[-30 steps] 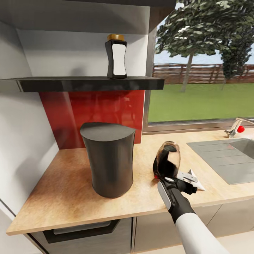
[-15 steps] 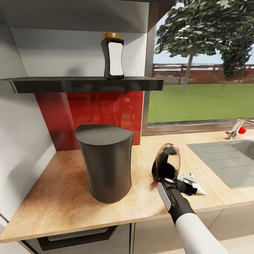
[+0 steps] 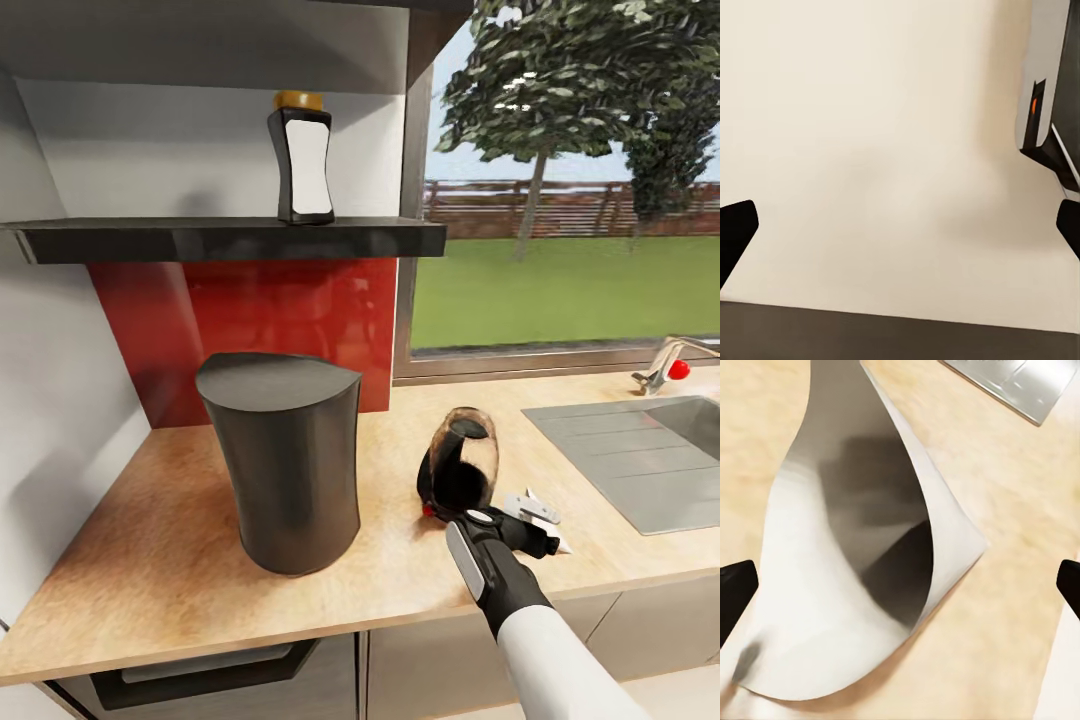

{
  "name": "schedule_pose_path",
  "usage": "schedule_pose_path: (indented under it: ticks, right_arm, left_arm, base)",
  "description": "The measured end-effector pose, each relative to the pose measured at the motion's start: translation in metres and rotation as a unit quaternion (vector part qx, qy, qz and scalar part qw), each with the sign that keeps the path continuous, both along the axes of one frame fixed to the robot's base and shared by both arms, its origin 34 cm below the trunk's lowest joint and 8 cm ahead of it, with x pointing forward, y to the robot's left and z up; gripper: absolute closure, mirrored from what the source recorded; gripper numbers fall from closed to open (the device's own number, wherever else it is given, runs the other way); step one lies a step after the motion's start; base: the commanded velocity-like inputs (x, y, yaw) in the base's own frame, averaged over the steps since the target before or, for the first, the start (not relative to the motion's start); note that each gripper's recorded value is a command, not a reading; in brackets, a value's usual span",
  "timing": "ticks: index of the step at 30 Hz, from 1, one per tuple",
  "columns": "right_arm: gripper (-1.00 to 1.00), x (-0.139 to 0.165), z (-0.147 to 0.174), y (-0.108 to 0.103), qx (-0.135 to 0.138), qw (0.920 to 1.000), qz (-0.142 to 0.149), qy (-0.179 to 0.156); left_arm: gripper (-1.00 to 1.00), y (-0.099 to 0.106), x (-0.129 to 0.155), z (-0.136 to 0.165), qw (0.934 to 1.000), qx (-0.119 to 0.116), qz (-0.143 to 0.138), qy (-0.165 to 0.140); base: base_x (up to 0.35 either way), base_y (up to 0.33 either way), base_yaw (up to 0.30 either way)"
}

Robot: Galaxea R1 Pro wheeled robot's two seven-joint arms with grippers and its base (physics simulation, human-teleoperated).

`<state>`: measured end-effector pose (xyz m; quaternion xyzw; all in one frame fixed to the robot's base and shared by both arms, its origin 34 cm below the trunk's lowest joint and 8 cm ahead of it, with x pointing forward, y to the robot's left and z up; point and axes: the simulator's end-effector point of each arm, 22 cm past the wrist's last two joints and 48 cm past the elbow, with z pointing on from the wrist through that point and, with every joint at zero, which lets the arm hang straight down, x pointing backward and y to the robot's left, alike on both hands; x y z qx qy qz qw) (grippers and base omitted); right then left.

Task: Set up a coffee station on the kitchen countertop: keep the coffee maker on the countertop, move the bottle of coffee from the kitchen shelf to the counter next to the coffee maker, place a paper coffee filter on top of the coffee maker, put the saucer next to the coffee maker with the coffee cup on the saucer, and place the electric kettle next to the coffee maker.

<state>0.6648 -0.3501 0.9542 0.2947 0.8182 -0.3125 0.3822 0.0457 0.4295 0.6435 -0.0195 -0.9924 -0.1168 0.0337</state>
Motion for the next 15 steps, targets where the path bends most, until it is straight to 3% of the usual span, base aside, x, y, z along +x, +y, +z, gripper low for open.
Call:
schedule_pose_path:
  ticks: [13,15]
  right_arm:
    - [-1.00,0.001,-0.001,0.002,0.002,1.0000,0.005,-0.001]
    - [-1.00,0.001,-0.005,0.010,0.008,0.9999,0.008,-0.001]
  left_arm:
    - [-1.00,0.000,0.000,0.000,1.0000,0.000,0.000,0.000]
    - [-1.00,-0.007,-0.006,-0.001,1.0000,-0.002,0.007,0.007]
  base:
    - [0.000,-0.002,0.000]
    - [0.000,0.000,0.000]
